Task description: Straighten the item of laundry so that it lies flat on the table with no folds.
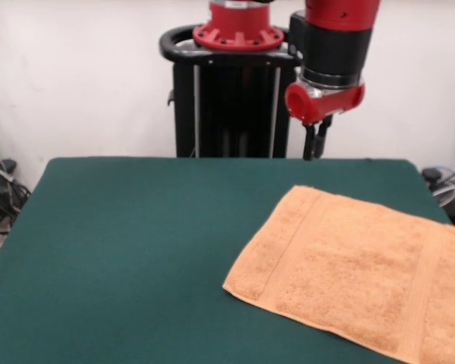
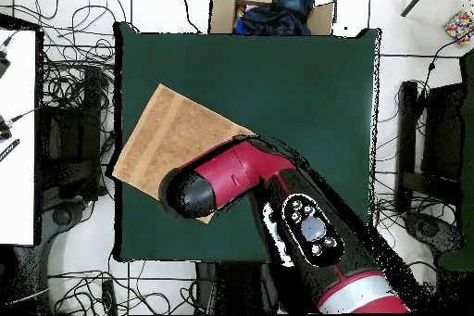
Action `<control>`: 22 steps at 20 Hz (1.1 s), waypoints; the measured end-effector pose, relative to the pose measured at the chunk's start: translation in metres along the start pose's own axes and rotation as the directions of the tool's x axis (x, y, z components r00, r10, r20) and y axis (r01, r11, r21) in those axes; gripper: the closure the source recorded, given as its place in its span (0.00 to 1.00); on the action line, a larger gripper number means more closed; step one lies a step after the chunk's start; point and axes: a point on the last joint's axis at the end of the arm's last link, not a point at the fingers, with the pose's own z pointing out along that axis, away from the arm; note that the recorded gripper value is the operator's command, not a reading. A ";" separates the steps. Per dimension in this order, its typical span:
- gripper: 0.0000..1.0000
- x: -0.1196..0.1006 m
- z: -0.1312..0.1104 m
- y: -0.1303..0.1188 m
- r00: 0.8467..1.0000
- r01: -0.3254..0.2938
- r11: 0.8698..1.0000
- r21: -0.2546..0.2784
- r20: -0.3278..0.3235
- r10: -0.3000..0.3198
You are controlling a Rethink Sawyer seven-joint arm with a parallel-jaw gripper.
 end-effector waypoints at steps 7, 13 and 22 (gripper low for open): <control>1.00 -0.007 0.001 0.013 0.999 0.027 1.000 0.002 0.017 -0.027; 1.00 -0.009 0.001 0.017 0.999 0.035 0.999 0.003 0.025 -0.035; 1.00 -0.009 0.001 0.017 0.999 0.035 0.999 0.004 0.024 -0.035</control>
